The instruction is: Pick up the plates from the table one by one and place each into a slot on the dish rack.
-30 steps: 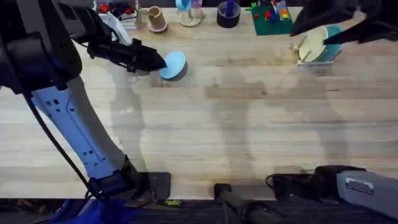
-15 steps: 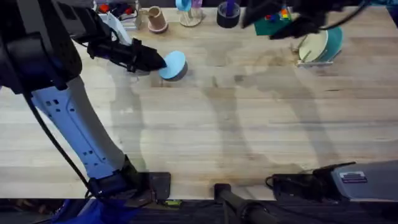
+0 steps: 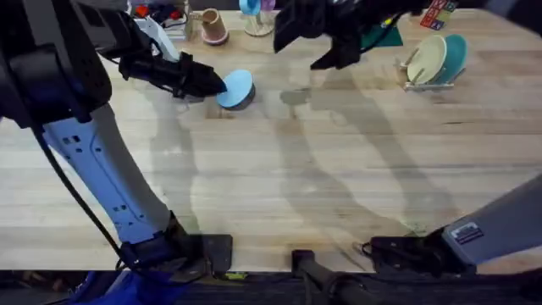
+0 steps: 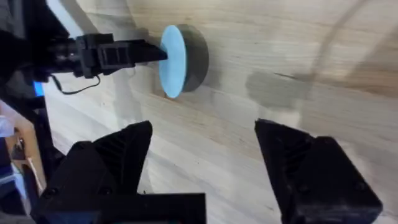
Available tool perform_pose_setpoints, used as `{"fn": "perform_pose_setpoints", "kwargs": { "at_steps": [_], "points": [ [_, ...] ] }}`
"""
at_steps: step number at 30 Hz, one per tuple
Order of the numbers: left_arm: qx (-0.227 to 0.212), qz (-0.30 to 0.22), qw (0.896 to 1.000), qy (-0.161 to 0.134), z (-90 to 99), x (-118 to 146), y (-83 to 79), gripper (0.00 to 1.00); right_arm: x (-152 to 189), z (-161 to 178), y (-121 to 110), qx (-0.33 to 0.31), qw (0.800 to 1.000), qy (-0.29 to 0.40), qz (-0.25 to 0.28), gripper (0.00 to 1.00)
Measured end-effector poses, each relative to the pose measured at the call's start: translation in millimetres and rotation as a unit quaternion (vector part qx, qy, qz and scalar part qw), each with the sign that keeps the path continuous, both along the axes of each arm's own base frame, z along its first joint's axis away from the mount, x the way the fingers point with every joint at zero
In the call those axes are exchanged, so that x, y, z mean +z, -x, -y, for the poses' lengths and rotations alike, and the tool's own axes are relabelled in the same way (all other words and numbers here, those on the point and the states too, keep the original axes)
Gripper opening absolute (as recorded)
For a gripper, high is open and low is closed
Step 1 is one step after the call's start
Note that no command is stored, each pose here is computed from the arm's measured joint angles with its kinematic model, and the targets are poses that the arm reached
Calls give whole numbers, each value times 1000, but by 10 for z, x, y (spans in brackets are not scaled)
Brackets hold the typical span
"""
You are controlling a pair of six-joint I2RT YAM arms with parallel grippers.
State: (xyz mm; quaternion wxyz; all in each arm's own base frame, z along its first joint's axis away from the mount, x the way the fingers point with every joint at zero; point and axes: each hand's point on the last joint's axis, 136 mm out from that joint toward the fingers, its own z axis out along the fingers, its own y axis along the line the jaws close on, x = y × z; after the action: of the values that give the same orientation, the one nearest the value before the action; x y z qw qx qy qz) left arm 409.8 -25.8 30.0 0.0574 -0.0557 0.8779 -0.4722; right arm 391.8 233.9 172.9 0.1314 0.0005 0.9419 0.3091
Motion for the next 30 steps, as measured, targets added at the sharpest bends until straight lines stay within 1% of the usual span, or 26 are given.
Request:
{"fn": "perform_pose_setpoints", "kwargs": {
  "at_steps": [5, 7, 13, 20, 24, 30],
  "points": [
    [0, 0, 1000, 0, 0, 0, 0, 40, -249, -160, -10, 4, 1000, 2, -25, 995],
    [0, 0, 1000, 0, 0, 0, 0, 40, -319, -227, -29, 6, 1000, 1, -27, 995],
    [0, 0, 1000, 0, 0, 0, 0, 40, -423, -426, -97, 17, 1000, -8, -14, 994],
    [0, 0, 1000, 0, 0, 0, -2, 40, -437, -632, -119, 29, 999, -21, 3, 994],
    [0, 1, 1000, 0, -1, -1, -4, 40, -501, -750, -139, 26, 999, -29, 2, 994],
    [0, 1, 1000, 0, -1, -1, -4, 40, -690, -898, -151, 21, 999, -34, -12, 994]
  ]
}}
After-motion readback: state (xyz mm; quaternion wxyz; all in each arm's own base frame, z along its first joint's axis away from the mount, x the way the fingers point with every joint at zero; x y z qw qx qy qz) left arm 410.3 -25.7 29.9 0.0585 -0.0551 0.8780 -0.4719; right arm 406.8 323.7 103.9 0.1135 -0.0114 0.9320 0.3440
